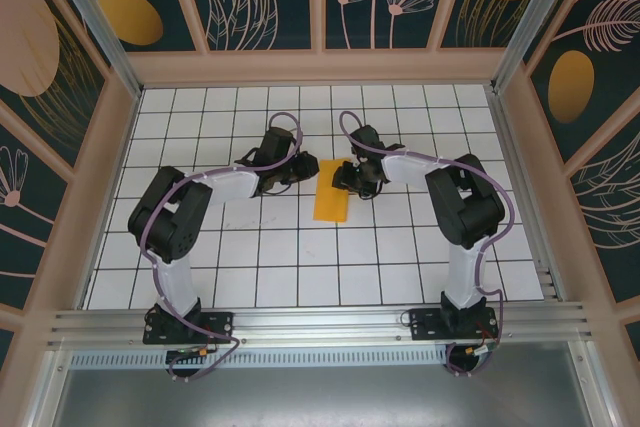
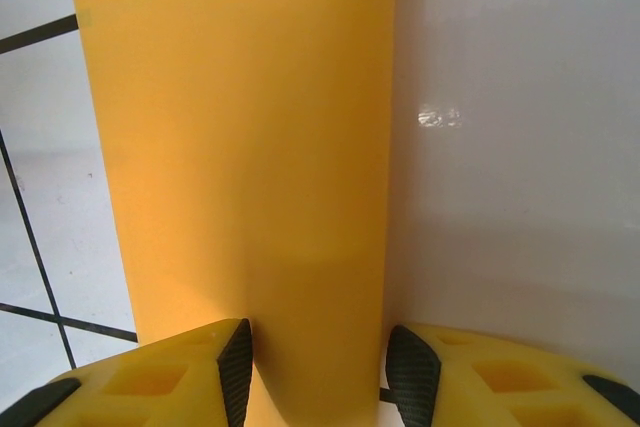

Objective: Fold a paper plane with a square sheet of paper (pick it up from the middle)
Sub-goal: Hold the square sheet of paper at the center of the table.

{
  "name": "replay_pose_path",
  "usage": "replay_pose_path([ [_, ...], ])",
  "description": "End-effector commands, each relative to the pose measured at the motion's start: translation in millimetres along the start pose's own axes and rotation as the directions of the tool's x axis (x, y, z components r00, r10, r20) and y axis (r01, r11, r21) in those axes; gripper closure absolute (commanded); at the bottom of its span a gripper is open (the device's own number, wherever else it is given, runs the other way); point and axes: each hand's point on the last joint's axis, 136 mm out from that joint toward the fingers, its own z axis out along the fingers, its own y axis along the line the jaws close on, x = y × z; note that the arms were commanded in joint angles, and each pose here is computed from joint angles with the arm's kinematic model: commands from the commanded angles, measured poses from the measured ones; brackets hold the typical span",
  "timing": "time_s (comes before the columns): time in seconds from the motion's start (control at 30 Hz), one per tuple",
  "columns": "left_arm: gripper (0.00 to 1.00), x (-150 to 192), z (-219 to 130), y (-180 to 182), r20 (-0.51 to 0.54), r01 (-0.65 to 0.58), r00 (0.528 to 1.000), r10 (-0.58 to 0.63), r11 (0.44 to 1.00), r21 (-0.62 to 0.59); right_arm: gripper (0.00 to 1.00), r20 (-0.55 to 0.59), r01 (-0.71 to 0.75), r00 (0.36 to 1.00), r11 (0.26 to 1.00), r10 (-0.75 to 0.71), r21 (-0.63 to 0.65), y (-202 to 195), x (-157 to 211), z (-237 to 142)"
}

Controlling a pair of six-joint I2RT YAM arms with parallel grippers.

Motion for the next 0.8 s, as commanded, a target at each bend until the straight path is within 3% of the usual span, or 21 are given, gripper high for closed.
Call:
replay_pose_path([
  [0.0, 0.84, 5.5, 7.8, 2.0, -0.02, 0.018, 1.0, -0.017, 0.999, 0.03, 0.53, -0.1, -0.024, 0.994, 0.979, 0.045, 0.201, -61.0, 39.0, 51.8],
  [0.33, 0.87, 13.9, 15.8, 8.2, -0.052, 0.037, 0.998, -0.036, 0.999, 0.025, 0.5, -0.114, -0.018, 0.992, 0.973, 0.045, 0.231, -68.7, 42.5, 58.5],
  [0.77, 0.88, -3.2, 8.2, 29.3, 0.032, 0.077, 0.997, -0.075, 0.995, -0.068, 0.5, -0.144, 0.041, 0.99, 0.962, -0.002, 0.27, -82.1, 48.8, 63.2],
])
